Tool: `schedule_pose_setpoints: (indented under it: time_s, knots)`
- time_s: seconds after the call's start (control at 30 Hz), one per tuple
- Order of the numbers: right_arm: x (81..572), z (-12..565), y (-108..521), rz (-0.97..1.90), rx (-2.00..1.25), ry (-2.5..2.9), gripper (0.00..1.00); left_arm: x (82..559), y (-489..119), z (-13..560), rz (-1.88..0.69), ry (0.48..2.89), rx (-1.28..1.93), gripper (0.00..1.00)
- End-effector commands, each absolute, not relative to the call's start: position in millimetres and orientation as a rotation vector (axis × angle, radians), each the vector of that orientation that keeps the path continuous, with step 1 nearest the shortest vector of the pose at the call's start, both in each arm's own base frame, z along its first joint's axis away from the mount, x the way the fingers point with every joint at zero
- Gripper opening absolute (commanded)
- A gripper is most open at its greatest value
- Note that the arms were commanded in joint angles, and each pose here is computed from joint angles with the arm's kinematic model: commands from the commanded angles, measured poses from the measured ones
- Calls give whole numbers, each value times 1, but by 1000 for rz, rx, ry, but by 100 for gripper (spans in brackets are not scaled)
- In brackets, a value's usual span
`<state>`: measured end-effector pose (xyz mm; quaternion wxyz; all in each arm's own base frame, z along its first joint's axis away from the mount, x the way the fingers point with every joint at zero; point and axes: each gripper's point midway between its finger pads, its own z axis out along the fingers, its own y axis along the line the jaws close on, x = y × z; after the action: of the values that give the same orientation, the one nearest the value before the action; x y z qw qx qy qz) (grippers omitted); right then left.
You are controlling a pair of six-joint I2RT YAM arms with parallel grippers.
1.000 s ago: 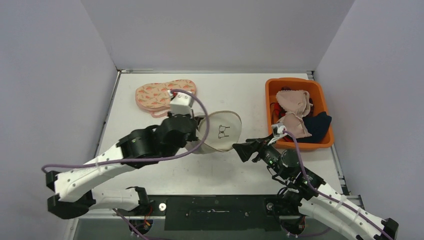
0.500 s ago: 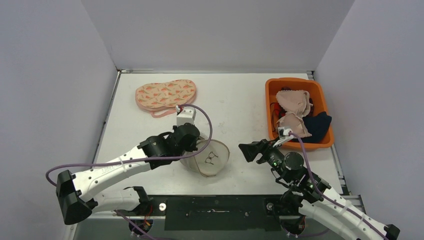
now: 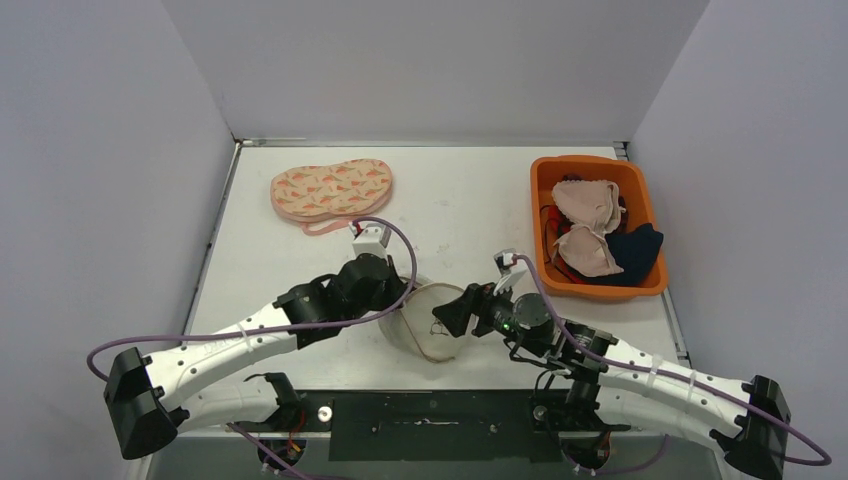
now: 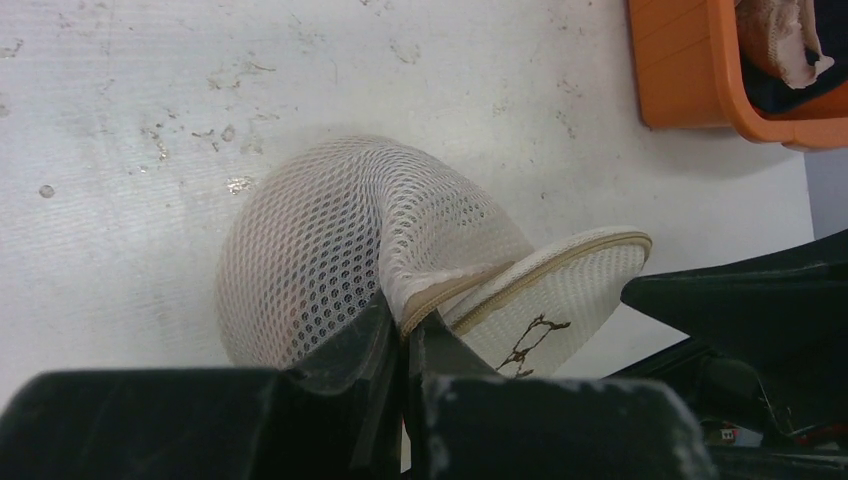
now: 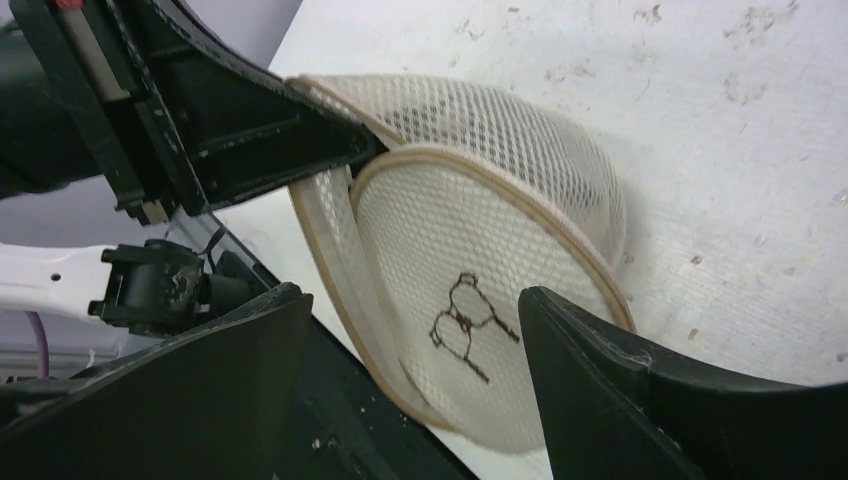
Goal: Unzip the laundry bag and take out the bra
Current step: Open the laundry bag at the center of the board.
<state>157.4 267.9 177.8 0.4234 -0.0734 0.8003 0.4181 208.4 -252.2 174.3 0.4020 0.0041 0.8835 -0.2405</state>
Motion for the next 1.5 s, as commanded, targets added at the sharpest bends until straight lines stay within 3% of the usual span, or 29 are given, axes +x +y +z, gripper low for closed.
schedule_pose_setpoints:
  time_s: [0.0, 0.17, 0.4, 0.53, 0.83, 0.97, 1.2, 1.27, 1.47]
  knots:
    - [184, 219, 269, 945, -176, 1857, 78, 210, -266, 203, -755, 2156, -23, 0]
    - [200, 212, 268, 753, -291, 1871, 81, 209, -263, 203, -747, 2158, -17, 0]
    - [212, 229, 267, 727, -356, 1832, 86, 205, -260, 205, -756, 2149, 6, 0]
    - [221, 231, 277, 725, -484, 1859, 83, 204, -260, 207, -759, 2139, 24, 0]
    - [189, 215, 302, 886, -833, 1877, 76, 205, -254, 215, -735, 2117, 61, 0]
    - [182, 210, 302, 888, -871, 1891, 57, 205, -253, 218, -729, 2114, 68, 0]
    - [167, 221, 302, 901, -947, 1837, 10, 210, -250, 215, -694, 2129, 60, 0]
    - [157, 226, 304, 902, -999, 1796, 5, 213, -247, 216, -678, 2137, 51, 0]
    - [115, 244, 306, 878, -1119, 1634, 5, 224, -232, 217, -650, 2164, 23, 0]
